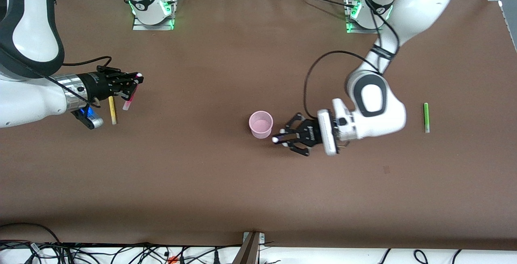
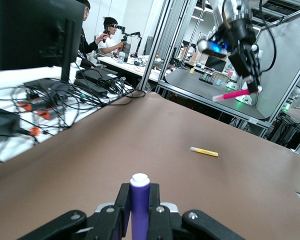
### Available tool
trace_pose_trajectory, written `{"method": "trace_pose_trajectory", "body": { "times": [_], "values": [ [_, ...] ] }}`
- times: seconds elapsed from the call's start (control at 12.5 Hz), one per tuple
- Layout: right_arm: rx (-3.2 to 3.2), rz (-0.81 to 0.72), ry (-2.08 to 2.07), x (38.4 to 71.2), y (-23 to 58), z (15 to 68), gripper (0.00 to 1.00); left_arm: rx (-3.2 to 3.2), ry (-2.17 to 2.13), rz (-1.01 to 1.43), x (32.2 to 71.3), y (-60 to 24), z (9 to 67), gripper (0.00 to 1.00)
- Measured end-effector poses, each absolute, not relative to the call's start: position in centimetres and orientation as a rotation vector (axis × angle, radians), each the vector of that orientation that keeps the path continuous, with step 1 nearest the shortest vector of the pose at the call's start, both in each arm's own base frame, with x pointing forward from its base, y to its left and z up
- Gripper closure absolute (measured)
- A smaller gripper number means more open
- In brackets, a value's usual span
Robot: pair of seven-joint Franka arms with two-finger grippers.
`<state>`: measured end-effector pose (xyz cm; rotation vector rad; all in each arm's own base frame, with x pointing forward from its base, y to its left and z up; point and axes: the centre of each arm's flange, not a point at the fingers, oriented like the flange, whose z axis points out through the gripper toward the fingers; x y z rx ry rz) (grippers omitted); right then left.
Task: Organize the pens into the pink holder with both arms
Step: 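Carry the blue marker with the left gripper over the pink holder, then drop the blue marker into the holder and open the left gripper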
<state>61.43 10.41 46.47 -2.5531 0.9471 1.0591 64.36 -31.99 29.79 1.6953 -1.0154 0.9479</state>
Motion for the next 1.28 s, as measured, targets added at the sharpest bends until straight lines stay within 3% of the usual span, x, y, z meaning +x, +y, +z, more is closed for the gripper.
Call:
{"method": "trace_pose_trajectory", "body": {
  "times": [0.4,0.56,0.72,1.12,1.2,1.28],
  "values": [
    [-2.544,1.075,0.961,61.4,11.0,46.3,0.82,1.680,-0.965,0.926,57.7,-36.4,23.4,0.81],
    [-2.543,1.078,0.963,61.4,11.0,46.2,0.82,1.681,-0.971,0.916,56.8,-36.7,22.6,0.81],
    [-2.543,1.080,0.966,61.4,11.1,46.2,0.82,1.672,-0.998,0.950,57.2,-36.3,23.1,0.65],
    [-2.456,1.105,1.027,61.6,12.8,46.4,0.82,1.719,-0.842,0.912,57.8,-34.3,29.3,0.07],
    [-2.418,1.098,1.059,61.9,14.2,46.4,0.82,1.740,-0.814,0.891,57.6,-33.6,29.5,0.00],
    [-2.376,1.091,1.087,62.2,16.4,46.2,0.82,1.770,-0.796,0.866,57.4,-32.6,28.9,0.00]
  ]
}}
